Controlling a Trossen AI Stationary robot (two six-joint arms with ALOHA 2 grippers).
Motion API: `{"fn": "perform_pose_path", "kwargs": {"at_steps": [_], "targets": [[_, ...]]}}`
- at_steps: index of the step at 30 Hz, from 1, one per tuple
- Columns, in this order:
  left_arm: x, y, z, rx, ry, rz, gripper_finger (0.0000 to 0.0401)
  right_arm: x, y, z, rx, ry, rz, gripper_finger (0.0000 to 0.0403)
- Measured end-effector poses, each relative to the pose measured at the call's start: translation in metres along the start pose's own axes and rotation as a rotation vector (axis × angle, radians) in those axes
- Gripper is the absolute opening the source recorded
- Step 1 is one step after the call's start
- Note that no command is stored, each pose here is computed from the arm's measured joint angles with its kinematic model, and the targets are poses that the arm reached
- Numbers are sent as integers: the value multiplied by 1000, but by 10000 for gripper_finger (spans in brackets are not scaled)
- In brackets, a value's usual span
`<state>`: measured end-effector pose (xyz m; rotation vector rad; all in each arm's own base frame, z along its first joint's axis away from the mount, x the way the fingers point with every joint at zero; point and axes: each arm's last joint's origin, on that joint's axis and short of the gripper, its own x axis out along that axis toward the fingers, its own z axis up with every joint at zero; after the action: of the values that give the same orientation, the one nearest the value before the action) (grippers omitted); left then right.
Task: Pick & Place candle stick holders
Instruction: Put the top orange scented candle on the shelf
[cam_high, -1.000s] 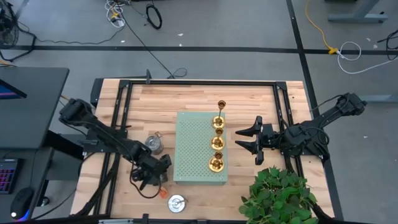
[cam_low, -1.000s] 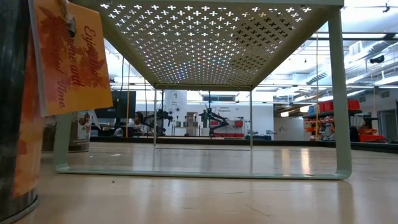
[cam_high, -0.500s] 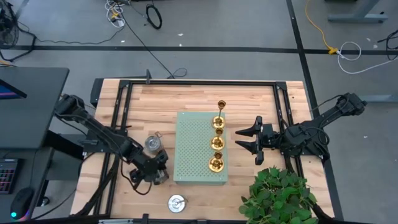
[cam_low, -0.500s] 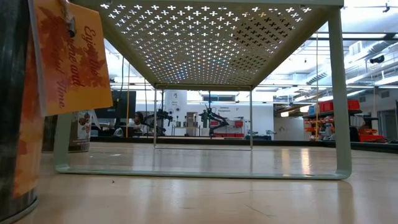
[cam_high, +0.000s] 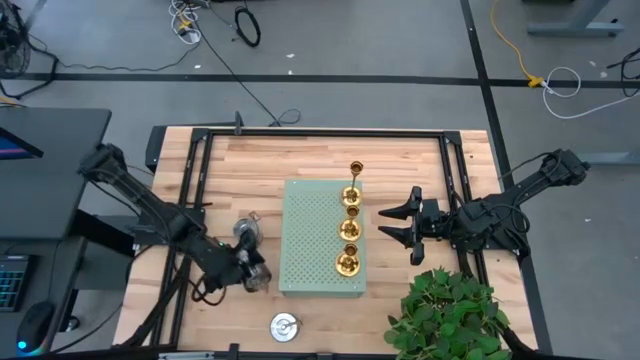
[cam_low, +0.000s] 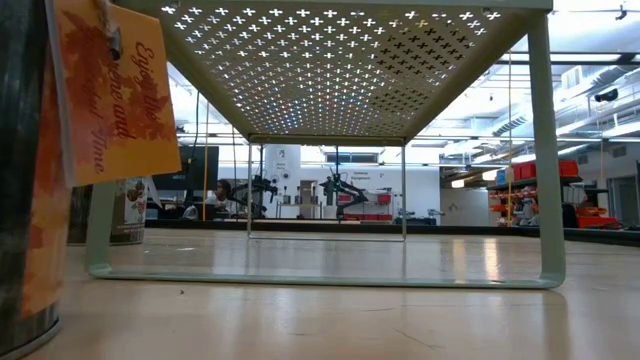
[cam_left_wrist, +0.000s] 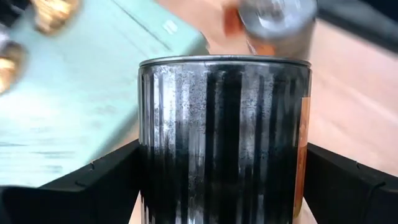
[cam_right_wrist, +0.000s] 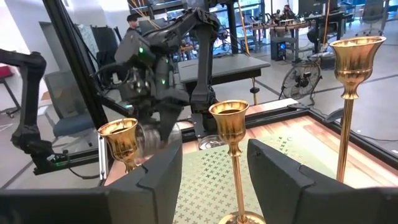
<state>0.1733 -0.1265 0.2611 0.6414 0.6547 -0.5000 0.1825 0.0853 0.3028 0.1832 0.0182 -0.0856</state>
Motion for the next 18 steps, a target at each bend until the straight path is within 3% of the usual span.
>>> {"fn": "perform_pose_path", "kwargs": {"at_steps": [7,12,18], "targets": [[-38,12,9,-112,-200,206,372,0,0,0,0,0,1,185],[-58,25,13,-297,-351,307,372,0,0,0,0,0,0,185],[-61,33,9,-408,-347,389,370,0,0,0,0,0,0,185]]}}
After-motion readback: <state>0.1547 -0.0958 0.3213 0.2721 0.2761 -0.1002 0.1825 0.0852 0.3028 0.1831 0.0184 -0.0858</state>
